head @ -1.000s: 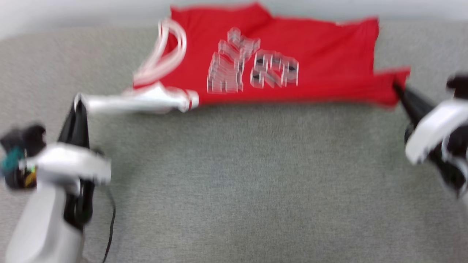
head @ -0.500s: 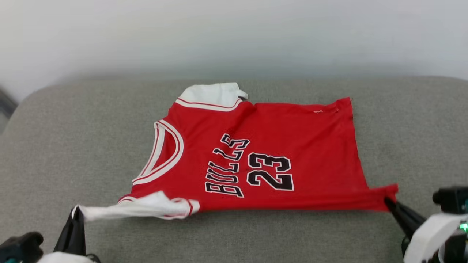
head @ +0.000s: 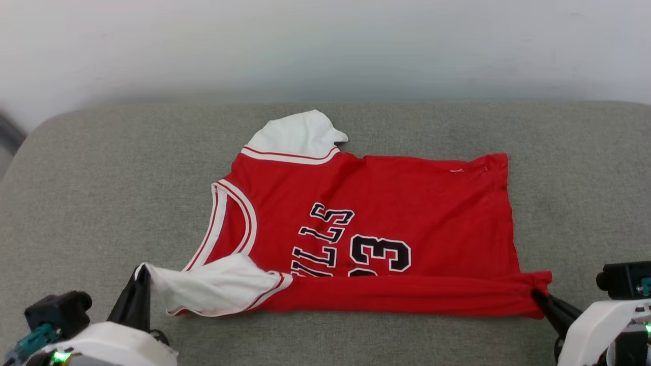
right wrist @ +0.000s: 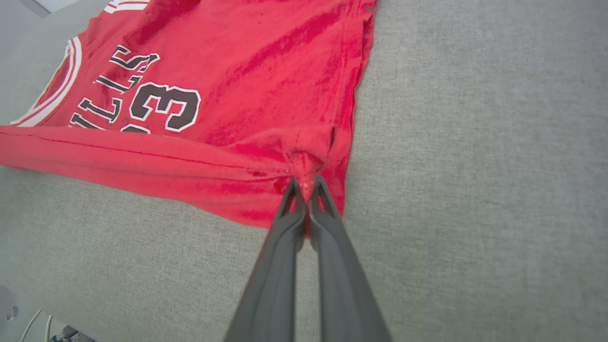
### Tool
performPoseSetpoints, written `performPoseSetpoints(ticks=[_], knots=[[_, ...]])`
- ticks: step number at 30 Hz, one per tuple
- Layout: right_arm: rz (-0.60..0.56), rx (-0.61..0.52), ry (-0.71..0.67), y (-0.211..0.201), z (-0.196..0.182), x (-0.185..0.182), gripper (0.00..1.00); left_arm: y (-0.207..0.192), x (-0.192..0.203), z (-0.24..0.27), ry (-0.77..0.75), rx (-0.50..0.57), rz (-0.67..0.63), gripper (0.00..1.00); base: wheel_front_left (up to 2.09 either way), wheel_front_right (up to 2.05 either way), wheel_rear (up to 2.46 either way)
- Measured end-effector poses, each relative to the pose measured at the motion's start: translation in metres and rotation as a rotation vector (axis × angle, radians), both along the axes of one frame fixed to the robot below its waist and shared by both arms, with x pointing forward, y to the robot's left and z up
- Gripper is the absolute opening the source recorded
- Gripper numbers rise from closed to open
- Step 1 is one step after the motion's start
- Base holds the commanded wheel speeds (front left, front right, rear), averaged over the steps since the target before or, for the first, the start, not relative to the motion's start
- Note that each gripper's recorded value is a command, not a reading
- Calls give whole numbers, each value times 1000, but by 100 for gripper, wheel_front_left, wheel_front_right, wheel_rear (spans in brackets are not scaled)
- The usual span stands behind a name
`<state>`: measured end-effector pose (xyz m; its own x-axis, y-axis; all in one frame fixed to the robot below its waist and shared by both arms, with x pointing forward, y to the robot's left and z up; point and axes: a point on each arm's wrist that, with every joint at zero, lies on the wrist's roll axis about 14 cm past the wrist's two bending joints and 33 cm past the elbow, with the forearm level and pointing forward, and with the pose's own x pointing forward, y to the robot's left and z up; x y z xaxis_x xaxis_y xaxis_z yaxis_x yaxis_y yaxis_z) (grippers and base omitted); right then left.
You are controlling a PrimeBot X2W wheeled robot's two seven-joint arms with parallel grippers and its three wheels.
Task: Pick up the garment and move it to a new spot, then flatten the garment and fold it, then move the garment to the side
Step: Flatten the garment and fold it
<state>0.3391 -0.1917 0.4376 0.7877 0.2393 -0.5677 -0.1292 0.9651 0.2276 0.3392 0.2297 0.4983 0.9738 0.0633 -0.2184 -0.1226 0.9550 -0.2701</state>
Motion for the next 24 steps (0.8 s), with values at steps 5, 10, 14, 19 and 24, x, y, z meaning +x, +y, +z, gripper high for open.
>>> performPoseSetpoints(ticks=[5, 10, 14, 19, 24], knots=[[10, -16, 25, 2, -6, 29, 0, -12, 41, -12, 12, -9, -56, 0, 0, 0, 0], [30, -25, 65, 5, -22, 50, 0, -15, 68, -31, 42, -18, -76, 0, 0, 0, 0], [39, -23, 100, 8, -40, 59, 0, -20, 81, -56, 96, -38, -90, 0, 0, 0, 0], [36, -14, 126, 10, -59, 62, 0, -29, 84, -89, 187, -78, -108, 0, 0, 0, 0], [39, -2, 135, 12, -70, 65, 100, -37, 86, -119, 291, -153, -134, 87, 0, 0, 0]])
